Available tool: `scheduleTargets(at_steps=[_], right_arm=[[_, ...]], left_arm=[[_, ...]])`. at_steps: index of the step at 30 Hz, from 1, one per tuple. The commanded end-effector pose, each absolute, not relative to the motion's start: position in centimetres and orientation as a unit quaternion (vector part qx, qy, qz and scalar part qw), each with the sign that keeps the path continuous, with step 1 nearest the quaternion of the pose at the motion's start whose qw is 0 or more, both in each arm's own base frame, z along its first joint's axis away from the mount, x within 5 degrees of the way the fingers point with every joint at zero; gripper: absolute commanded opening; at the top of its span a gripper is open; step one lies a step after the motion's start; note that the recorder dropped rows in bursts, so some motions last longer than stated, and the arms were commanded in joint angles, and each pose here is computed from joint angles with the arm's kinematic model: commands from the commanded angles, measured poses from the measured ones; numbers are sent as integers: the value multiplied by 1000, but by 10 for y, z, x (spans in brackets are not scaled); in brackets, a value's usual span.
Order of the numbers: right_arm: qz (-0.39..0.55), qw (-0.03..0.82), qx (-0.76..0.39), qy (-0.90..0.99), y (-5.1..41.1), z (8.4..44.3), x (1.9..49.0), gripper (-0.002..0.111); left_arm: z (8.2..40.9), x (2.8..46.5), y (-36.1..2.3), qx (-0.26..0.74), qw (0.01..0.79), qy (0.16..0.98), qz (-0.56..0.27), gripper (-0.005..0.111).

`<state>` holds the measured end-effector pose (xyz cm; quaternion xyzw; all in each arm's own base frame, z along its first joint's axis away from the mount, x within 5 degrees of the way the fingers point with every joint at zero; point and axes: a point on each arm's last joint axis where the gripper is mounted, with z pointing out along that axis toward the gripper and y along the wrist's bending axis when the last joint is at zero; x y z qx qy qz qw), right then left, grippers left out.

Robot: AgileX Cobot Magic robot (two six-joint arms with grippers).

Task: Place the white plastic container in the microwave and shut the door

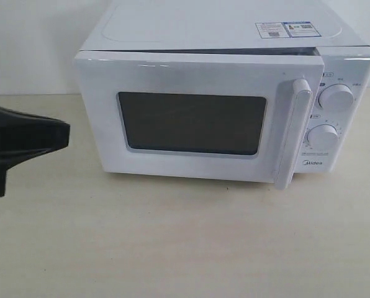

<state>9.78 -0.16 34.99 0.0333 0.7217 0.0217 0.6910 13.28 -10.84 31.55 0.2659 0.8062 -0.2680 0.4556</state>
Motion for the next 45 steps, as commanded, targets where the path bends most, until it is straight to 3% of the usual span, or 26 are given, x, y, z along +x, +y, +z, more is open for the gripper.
scheduleTargets(at_steps=[1,6,11,16,19,25,45], right_arm=[[32,627,39,778,-2,351,140,0],[38,652,62,755,-5,350,175,0],[123,605,150,772,-2,333,195,0],[120,589,-132,788,74,319,200,0],[156,587,-187,772,113,313,205,0],[153,538,-181,809,140,292,253,0],[98,543,-68,831,79,285,282,0]], left_arm=[[311,113,-95,229,482,796,-286,4],[303,96,-83,214,505,783,-294,4],[290,89,-75,202,521,778,-287,4],[280,93,-70,176,548,773,-266,4],[287,97,-67,164,589,750,-251,4],[286,97,-67,165,587,751,-251,4],[293,100,-63,144,621,731,-244,4]])
